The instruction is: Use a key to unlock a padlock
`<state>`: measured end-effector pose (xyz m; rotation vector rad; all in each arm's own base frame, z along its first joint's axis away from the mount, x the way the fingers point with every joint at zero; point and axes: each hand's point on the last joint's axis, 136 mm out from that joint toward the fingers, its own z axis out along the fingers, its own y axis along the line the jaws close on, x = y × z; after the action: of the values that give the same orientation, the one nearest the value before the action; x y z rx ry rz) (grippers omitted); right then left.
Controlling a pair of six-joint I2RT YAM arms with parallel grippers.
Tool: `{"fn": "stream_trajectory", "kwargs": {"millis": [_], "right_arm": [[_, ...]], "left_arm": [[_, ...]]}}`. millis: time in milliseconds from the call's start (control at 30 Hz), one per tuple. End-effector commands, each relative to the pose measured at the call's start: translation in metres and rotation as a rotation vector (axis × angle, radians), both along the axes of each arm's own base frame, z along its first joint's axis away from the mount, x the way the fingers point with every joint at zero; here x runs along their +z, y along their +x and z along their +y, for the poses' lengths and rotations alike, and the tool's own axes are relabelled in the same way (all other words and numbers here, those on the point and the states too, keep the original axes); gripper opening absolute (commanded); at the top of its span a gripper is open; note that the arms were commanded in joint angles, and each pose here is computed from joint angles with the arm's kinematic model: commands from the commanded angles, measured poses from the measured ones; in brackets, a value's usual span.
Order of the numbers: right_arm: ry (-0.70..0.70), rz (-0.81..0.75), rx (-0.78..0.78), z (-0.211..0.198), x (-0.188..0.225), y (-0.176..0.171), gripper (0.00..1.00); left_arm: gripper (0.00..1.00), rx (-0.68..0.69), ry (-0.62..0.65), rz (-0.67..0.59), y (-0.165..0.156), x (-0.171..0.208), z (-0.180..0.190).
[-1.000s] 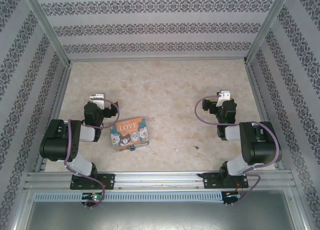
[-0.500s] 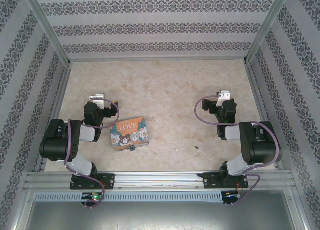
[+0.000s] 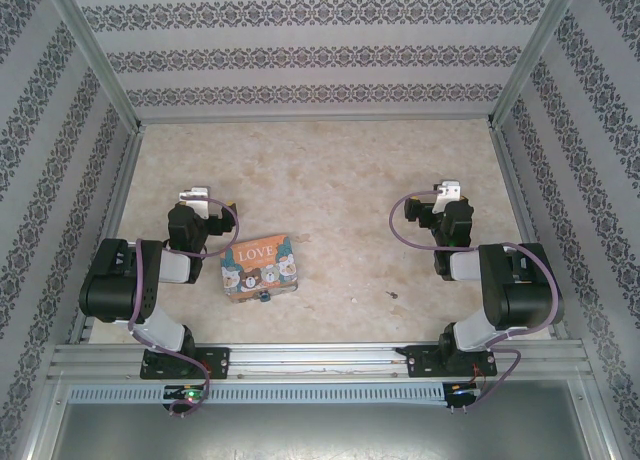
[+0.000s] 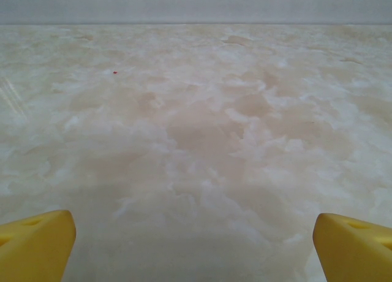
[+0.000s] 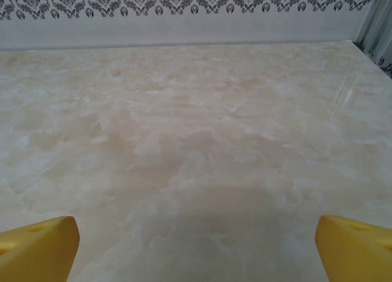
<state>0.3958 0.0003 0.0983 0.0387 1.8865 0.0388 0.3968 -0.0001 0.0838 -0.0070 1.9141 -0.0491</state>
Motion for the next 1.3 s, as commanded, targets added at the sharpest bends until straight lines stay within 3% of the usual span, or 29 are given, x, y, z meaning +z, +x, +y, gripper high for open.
{"fn": "stream_trajectory", "kwargs": {"millis": [0,367,600,800,933,1100,1267], "right_arm": [[-0.007,-0.022,-0.001,0.0,0.008,0.003,0.98],[-0.005,-0.035,0.024,0.004,0.022,0.0,0.99],[0.067,0.014,-0.037,-0.002,0.049,-0.017,0.98],[0.257,0.086,0.115,0.034,0.082,-0.04,0.99],[0.46,0.188,0.251,0.069,0.097,-0.059,0.98],[0.662,0.342,0.469,0.124,0.093,-0.086,0.98],[0.641,0.562,0.68,0.189,0.067,-0.123,0.98]], "left_arm": [[0.99,0.033,0.01,-0.01,0.003,0.004,0.009],[0.99,0.039,0.015,-0.057,-0.005,0.022,0.01],[0.99,0.125,-0.03,-0.077,-0.019,0.074,0.022],[0.99,0.282,-0.282,-0.027,-0.049,0.105,0.033],[0.99,0.273,-0.494,0.076,-0.073,0.104,0.016],[0.99,0.348,-0.665,0.278,-0.115,0.07,0.003],[1.0,0.347,-0.81,0.474,-0.154,0.04,-0.022]]}}
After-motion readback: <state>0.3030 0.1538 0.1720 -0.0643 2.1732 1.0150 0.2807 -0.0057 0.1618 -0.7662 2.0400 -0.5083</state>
